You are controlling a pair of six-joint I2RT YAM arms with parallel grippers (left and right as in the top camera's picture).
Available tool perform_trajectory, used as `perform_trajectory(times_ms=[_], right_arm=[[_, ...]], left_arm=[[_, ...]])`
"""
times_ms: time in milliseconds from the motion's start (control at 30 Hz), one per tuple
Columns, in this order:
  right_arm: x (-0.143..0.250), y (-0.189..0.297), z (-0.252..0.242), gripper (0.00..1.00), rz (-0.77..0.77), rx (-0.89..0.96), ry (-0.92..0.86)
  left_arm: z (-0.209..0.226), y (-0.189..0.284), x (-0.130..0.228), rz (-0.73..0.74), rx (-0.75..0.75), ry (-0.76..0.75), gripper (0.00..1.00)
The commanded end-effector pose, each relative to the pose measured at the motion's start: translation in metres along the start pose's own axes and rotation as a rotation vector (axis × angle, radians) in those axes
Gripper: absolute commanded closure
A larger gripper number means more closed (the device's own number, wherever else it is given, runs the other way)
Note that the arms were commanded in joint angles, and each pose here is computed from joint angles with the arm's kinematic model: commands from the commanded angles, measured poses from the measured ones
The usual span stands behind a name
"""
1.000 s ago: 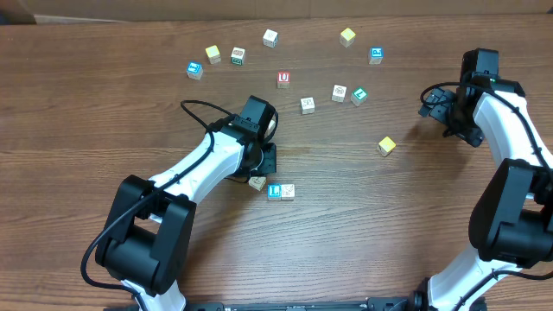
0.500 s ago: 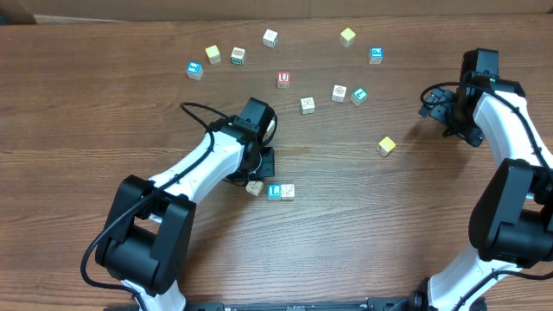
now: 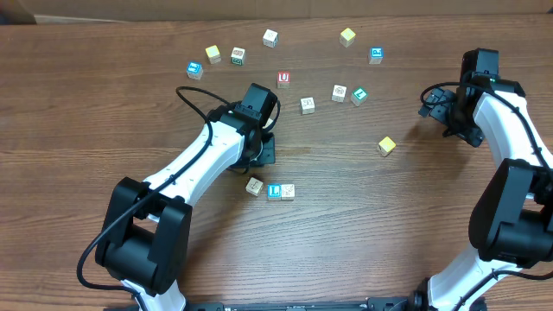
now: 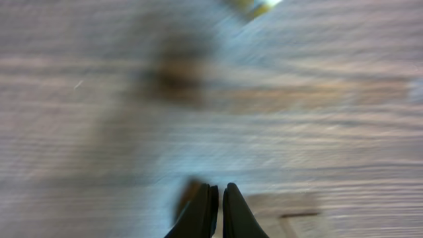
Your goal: Form a horizontal line
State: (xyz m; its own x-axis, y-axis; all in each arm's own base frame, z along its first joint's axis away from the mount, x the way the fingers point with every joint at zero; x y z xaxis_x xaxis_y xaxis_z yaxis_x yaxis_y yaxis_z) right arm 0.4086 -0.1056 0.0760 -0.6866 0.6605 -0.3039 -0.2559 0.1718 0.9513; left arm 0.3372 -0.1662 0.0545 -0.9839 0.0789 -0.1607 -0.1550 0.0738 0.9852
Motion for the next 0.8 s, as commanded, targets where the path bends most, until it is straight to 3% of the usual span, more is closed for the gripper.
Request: perform_trajectory(times_ms=[0, 267, 767], right_arm=[[-0.011, 0.013, 0.003, 0.00, -0.042, -0.018, -0.005], [-0.011, 0.013, 0.003, 0.00, -0.042, -0.018, -0.005], [-0.011, 0.013, 0.003, 0.00, -0.042, -0.018, -0.005]], left_arm=[[0.019, 0.001, 0.000, 0.016, -0.074, 0.029, 0.96], [0.032, -0.008, 0.033, 0.128, -0.119, 0.024, 0.96], [0.027, -0.013, 0.028, 0.100, -0.092, 0.023, 0.96]])
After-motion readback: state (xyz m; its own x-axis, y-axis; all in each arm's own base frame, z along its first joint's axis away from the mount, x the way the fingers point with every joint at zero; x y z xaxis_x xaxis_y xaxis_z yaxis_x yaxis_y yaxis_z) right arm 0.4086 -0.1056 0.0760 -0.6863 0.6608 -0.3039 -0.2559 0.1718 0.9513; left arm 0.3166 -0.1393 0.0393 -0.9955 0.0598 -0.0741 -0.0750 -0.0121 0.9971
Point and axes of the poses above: each gripper's point midway between its finger pads, its own y axis back along the fingers, its own z axis along the line the jaws close on, x = y × z, the point moved 1 cm from there along y, back along the fingers, and after that the axes turned 7 degrees about -y, right-handed, at the moved point
